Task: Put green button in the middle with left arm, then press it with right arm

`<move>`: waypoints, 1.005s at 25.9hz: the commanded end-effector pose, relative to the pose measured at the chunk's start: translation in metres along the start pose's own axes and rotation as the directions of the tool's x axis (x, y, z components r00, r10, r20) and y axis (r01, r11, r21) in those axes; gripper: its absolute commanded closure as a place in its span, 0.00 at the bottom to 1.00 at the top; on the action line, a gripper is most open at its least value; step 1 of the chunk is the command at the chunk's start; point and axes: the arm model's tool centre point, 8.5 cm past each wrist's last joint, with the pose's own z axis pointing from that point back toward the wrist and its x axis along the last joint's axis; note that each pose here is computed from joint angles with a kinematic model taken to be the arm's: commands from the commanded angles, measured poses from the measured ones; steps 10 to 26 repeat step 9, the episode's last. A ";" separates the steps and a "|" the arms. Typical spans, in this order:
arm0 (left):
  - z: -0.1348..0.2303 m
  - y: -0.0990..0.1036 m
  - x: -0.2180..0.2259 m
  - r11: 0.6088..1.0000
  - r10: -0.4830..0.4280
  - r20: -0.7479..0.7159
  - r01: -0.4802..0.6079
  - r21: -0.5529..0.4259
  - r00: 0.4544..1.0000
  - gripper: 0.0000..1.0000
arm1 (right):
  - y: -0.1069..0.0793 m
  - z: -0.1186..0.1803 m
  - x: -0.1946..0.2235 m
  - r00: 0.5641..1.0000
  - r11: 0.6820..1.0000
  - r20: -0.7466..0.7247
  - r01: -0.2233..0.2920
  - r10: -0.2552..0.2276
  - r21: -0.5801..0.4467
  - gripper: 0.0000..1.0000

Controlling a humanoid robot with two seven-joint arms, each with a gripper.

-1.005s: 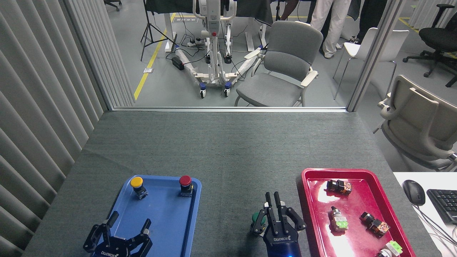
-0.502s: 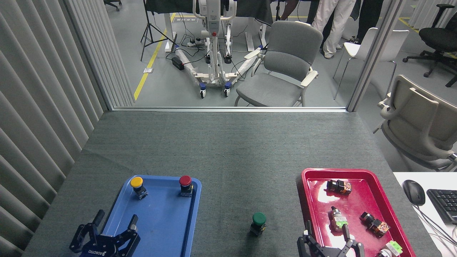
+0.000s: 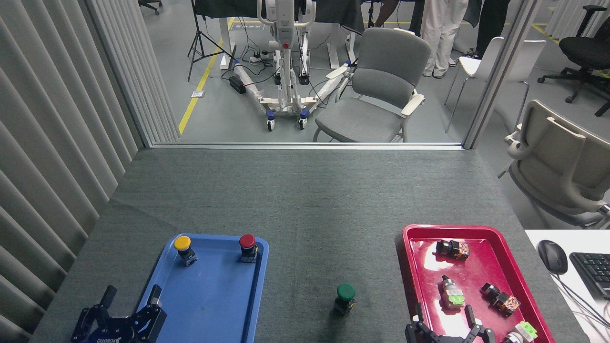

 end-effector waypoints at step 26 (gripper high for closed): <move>0.005 -0.012 -0.014 0.999 -0.010 -0.101 0.007 -0.032 0.995 0.00 | -0.001 0.002 0.022 0.997 1.000 0.077 0.021 -0.021 0.000 0.01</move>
